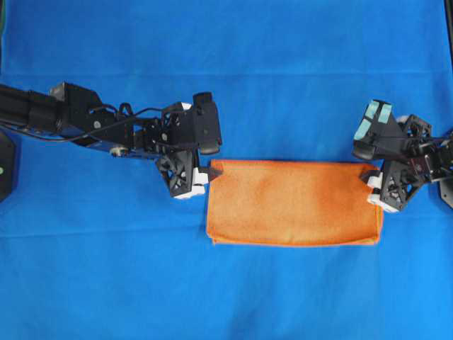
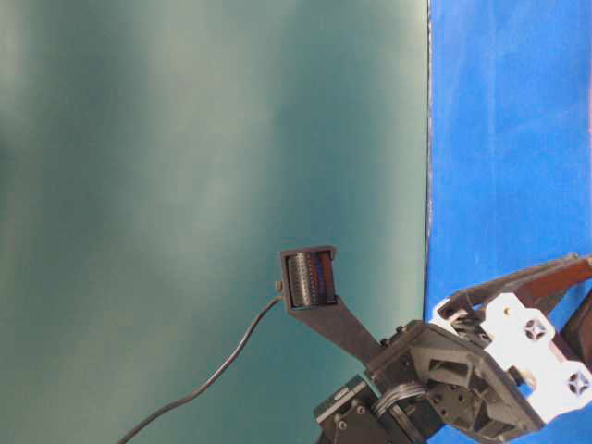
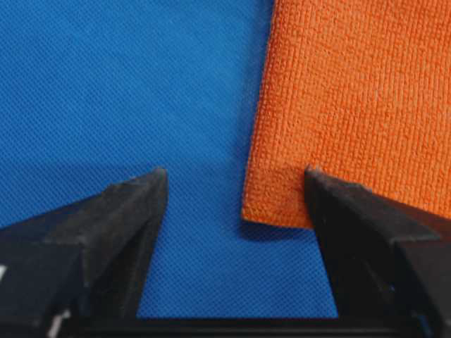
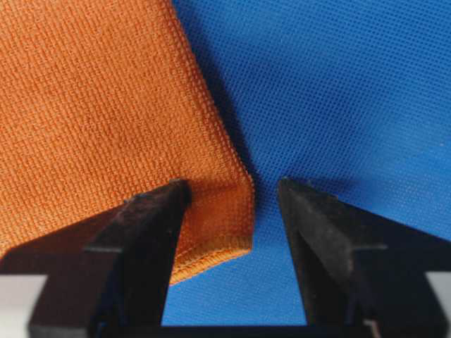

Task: Fold the orange towel.
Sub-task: 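Release the corners and regrasp the folded towel's left and right ends, then lift the folded strip and swing the right gripper upward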

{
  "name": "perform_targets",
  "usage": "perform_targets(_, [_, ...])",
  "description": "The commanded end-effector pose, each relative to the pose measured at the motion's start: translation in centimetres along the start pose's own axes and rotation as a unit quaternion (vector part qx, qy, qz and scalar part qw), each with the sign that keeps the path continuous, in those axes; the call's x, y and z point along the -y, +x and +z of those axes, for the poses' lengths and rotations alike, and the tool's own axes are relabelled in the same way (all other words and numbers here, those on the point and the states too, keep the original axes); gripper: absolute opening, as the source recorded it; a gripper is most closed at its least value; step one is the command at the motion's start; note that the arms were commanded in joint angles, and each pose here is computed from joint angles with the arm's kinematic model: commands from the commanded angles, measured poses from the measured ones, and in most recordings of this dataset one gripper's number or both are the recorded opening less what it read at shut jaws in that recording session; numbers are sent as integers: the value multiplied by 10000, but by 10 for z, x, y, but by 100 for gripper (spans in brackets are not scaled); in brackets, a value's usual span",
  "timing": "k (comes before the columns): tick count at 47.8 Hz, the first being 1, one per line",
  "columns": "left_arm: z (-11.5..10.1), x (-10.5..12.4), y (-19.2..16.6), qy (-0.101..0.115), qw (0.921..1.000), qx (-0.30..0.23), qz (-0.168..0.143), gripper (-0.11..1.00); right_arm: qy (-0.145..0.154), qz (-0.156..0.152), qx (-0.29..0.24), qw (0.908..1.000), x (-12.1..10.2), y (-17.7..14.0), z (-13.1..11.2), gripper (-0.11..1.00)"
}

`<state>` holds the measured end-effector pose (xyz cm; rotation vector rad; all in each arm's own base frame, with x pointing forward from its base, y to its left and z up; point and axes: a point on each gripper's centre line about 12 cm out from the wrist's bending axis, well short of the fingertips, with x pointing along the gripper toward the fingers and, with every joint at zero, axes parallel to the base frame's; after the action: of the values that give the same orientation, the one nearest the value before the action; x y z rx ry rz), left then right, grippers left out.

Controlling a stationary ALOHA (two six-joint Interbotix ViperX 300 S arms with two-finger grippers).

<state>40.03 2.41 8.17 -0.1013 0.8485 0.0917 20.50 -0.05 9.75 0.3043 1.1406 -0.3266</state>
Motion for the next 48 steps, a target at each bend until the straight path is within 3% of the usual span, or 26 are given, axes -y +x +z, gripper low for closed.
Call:
perform_targets(1, [7, 3, -2, 10, 10000, -9, -19, 64, -10, 59, 70, 10000, -2, -1, 2, 56])
perform_targets(5, [6, 4, -2, 21, 9999, -117, -24, 50, -112, 173, 159, 9997, -6, -2, 4, 45])
perform_targets(11, [8, 7, 0, 67, 9997, -250, -43, 29, -239, 458, 351, 9980, -16, -2, 5, 8])
perform_targets(13, [9, 9, 0, 85, 9996, -266, -58, 23, -272, 531, 399, 9974, -19, -3, 5, 2])
perform_targets(21, [13, 14, 3, 144, 9993, -345, -86, 3, -311, 625, 462, 9965, -22, -4, 4, 2])
perform_targets(34, [26, 16, -11, 127, 9994, -316, -100, 3, -188, 660, 543, 9962, -20, -11, 4, 2])
perform_targets(48, [62, 28, -67, 221, 9995, 82, -229, 3, -28, 447, 812, 9957, -13, -49, 19, 2])
